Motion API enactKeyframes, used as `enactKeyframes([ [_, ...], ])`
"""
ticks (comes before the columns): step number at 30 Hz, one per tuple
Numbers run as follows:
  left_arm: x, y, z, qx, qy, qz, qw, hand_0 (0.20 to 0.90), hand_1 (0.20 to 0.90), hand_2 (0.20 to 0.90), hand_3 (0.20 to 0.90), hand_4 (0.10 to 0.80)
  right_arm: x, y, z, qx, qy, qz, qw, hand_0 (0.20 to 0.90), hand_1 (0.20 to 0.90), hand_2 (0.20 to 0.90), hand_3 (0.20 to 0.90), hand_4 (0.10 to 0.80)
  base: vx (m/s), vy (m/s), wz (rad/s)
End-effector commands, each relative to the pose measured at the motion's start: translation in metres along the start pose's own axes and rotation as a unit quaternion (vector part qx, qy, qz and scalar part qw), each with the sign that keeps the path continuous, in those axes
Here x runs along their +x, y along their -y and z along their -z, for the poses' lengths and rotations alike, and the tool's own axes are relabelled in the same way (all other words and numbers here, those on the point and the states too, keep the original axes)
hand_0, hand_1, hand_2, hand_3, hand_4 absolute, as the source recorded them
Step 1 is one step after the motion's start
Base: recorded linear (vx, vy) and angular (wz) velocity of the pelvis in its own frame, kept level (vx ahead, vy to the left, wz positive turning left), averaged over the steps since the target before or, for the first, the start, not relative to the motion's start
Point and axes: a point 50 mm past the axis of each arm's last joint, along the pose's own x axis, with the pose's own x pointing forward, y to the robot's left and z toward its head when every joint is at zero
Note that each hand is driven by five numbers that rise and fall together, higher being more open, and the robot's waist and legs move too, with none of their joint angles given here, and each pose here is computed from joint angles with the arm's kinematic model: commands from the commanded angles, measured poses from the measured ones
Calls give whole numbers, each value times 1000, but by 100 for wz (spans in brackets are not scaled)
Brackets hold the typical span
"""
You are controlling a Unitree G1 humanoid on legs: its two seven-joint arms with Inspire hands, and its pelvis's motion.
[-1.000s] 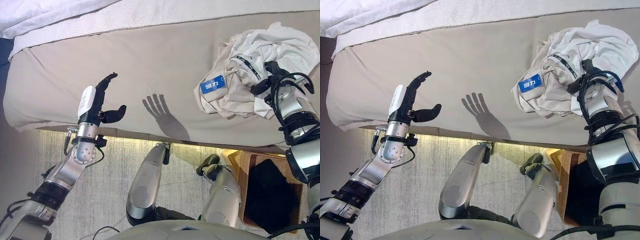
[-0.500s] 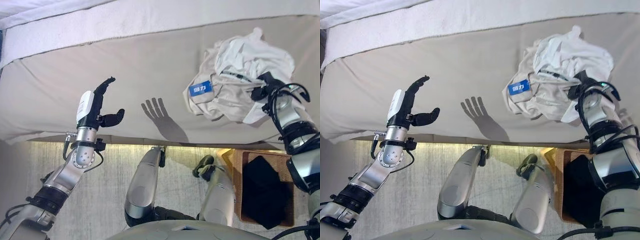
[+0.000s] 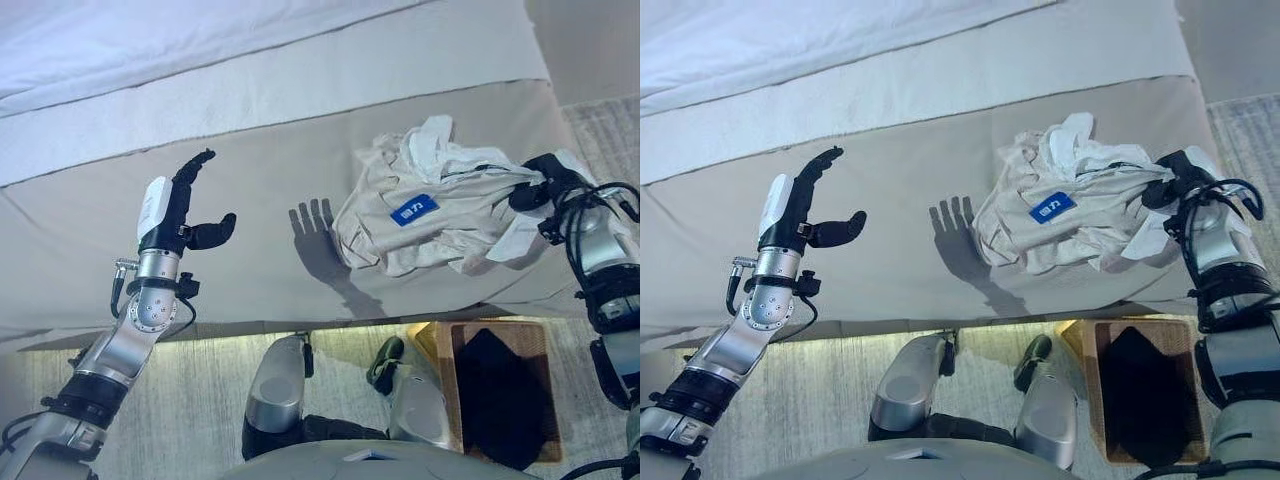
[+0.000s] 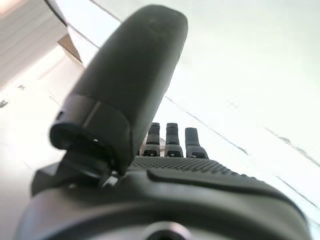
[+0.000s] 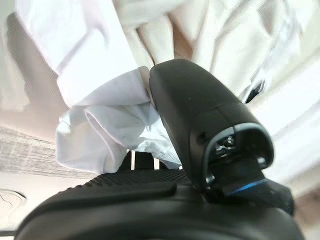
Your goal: Pick up the clothes from the bed and place them into the basket
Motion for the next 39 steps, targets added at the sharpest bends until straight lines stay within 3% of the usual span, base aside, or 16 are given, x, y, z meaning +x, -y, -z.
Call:
enactKeyframes([
  [1,-4,-9,-6,0,27,-6,1000,900,900,900,900,800,-7,19,8,3,21,20,1000,300,300,300,200,100,118,-23,-5],
  [10,-8,-8,0,8,17,14,1000,900,900,900,900,800,-10,14,27,39,-10,18,999,300,300,300,200,100,62,-19,1],
  [11,-8,-9,1,10,16,15,1000,900,900,900,900,800,-10,13,31,43,-20,17,999,326,326,326,230,130,33,-20,3],
  [12,-9,-9,1,11,16,17,1000,900,900,900,900,800,-10,12,33,42,-25,20,999,549,549,549,491,391,31,-27,4],
  [13,-9,-10,1,11,16,17,1000,900,900,900,900,800,-10,12,35,40,-30,21,999,900,900,900,900,800,7,-26,6],
  [31,-8,-18,-5,8,36,16,999,900,900,900,900,800,-5,12,25,4,-26,39,999,900,900,900,900,800,-7,-11,7],
  [39,-15,-17,-2,3,31,7,999,900,900,900,900,800,-10,23,-24,-98,89,141,981,900,900,900,900,800,0,6,-1],
])
